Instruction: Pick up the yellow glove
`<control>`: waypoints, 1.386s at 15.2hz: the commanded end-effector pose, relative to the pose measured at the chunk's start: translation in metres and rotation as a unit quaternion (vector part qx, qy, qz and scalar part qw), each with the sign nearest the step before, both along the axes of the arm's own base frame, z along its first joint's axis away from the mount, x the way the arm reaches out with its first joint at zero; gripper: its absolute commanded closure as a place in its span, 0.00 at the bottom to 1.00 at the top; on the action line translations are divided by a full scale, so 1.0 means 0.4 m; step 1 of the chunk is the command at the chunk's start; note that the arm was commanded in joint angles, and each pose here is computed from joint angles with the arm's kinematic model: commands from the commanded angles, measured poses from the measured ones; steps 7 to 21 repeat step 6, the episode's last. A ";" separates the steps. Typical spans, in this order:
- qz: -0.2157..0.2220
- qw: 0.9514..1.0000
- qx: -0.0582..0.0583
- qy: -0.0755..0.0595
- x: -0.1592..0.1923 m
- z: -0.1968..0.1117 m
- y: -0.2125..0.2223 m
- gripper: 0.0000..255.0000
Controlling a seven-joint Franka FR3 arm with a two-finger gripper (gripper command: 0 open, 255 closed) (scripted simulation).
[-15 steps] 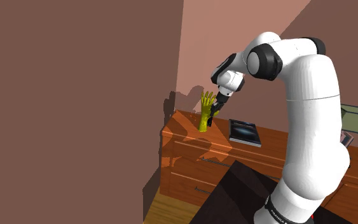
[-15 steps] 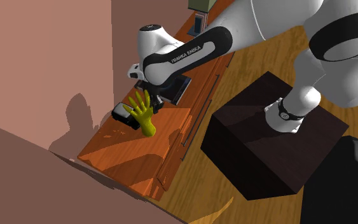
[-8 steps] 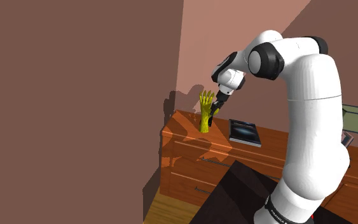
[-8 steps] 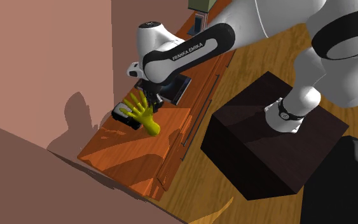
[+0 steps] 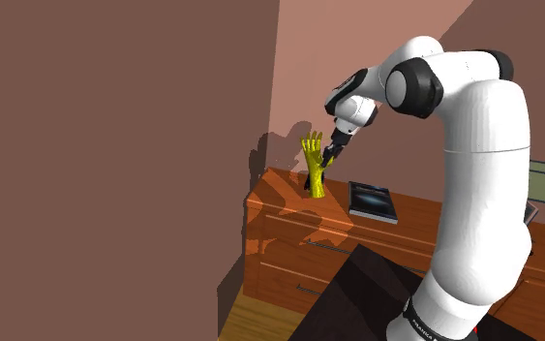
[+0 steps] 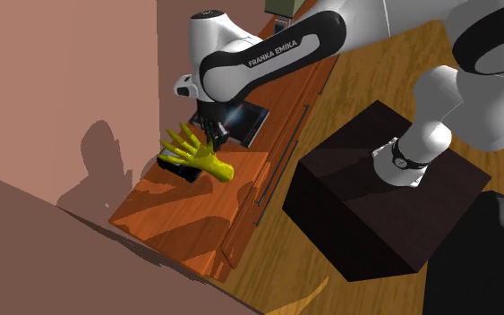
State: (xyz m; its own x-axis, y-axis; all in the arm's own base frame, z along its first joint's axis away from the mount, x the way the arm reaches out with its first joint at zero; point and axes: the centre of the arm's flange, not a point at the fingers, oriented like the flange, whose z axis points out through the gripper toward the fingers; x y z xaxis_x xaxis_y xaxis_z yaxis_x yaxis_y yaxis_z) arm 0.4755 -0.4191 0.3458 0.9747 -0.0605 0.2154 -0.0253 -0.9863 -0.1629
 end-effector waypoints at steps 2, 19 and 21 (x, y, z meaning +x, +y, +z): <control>0.000 1.000 0.000 0.000 -0.002 0.041 0.001 1.00; 0.000 1.000 0.000 0.000 -0.002 0.069 0.001 1.00; 0.000 1.000 0.000 0.000 -0.002 0.069 0.001 1.00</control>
